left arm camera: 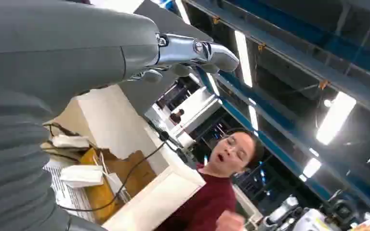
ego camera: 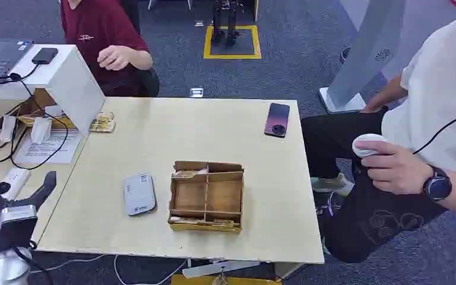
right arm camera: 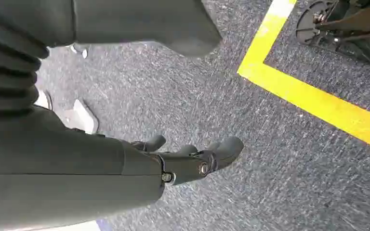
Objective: Pass the card to the sensor for recognition and then transmit it.
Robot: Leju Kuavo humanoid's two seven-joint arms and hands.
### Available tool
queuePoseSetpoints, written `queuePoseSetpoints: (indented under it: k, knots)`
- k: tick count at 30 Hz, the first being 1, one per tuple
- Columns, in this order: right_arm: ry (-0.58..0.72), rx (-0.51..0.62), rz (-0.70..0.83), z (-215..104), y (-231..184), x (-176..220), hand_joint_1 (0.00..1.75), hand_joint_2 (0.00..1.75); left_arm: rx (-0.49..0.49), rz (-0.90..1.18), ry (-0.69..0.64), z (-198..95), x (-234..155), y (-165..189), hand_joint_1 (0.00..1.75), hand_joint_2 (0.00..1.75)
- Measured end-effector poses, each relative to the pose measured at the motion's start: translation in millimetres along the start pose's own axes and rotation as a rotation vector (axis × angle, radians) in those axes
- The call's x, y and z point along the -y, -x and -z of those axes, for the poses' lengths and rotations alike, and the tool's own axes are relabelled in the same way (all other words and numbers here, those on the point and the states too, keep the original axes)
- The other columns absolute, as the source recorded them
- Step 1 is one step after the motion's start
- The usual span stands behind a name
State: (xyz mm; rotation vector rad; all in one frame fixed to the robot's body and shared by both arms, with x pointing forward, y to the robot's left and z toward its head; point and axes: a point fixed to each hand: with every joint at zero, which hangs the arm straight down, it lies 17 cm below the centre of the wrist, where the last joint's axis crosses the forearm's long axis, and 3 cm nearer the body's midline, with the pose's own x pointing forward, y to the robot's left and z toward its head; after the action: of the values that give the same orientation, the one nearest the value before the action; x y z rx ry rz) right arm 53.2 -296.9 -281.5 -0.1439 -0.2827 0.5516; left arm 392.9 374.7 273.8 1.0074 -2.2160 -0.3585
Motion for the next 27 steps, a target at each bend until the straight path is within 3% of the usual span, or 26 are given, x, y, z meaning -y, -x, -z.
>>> queuePoseSetpoints:
  k: [27]
  knots:
    - [-0.031, 0.064, -0.257, 1.6, -15.3, -3.4, 0.00, 0.00, 0.148, 0.603, 0.240, 24.1, 96.9, 40.5, 0.00, 1.75]
